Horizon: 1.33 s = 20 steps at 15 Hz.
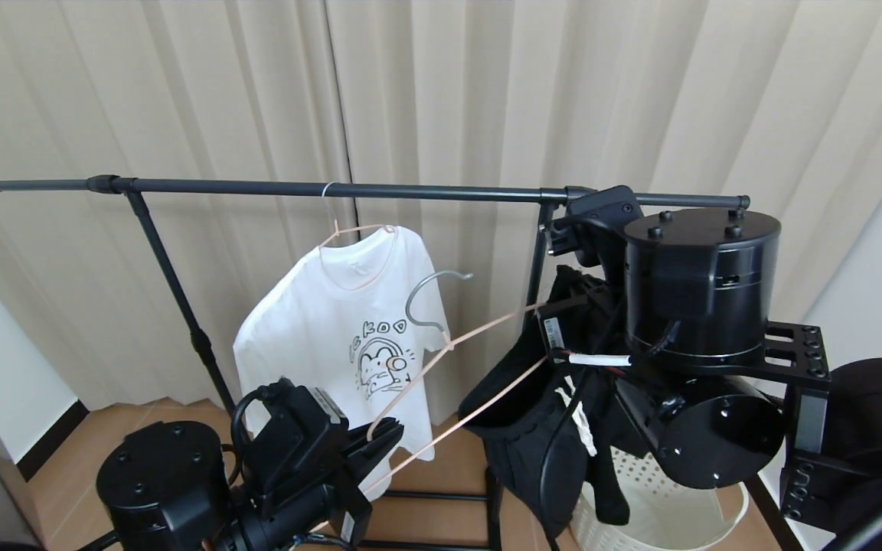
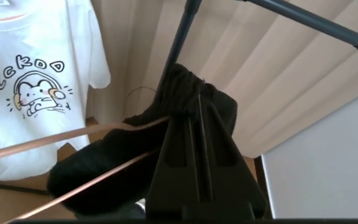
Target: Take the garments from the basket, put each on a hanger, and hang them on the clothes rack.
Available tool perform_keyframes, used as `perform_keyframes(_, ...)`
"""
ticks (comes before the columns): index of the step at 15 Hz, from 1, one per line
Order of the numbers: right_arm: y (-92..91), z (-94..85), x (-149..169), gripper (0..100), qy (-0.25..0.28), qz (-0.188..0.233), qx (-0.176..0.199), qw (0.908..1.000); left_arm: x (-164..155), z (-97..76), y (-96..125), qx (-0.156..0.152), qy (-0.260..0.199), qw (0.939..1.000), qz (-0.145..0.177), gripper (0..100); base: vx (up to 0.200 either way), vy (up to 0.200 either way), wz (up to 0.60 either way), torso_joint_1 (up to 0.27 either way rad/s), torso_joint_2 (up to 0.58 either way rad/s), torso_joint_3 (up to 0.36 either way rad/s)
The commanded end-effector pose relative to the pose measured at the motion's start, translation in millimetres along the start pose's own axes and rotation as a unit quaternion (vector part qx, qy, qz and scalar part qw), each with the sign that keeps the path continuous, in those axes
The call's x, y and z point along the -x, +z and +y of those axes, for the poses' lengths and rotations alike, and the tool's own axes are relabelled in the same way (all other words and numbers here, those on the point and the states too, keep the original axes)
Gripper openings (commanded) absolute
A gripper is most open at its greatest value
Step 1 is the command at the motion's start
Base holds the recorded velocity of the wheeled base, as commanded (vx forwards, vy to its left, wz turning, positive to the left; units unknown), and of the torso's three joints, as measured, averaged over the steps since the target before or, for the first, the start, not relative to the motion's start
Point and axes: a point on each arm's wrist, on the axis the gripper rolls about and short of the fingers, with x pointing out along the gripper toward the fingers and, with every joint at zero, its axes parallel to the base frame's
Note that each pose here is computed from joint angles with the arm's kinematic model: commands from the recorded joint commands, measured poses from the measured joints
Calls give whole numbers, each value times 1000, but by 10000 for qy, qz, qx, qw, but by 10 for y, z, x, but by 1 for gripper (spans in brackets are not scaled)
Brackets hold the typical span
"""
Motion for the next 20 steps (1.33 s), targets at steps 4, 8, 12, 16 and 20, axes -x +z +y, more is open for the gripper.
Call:
perform_keyframes(4, 33, 117, 217, 0, 364, -128, -169, 9991, -52, -16, -60, 104, 23, 9999, 132, 0, 0, 0, 0, 0, 0, 0)
perform_keyframes(8, 105, 134, 375, 0, 588, -254, -414, 9971, -65, -9, -54, 117, 118, 9998, 129, 0, 0, 0, 0, 0, 0, 0)
perform_keyframes(12, 145, 278, 577, 0, 978, -373, -561, 9929, -93, -11, -53, 238, 115, 9996, 111, 0, 0, 0, 0, 0, 0, 0)
perform_keyframes(16, 169, 423, 716, 0, 1265, -440, -654, 9888, -106, -47, -77, 237, 50, 9996, 169, 0, 0, 0, 0, 0, 0, 0)
perform_keyframes(20, 160, 519, 736, 0, 1363, -407, -856, 9861, -105, -63, -96, 312, 19, 9993, 217, 0, 0, 0, 0, 0, 0, 0)
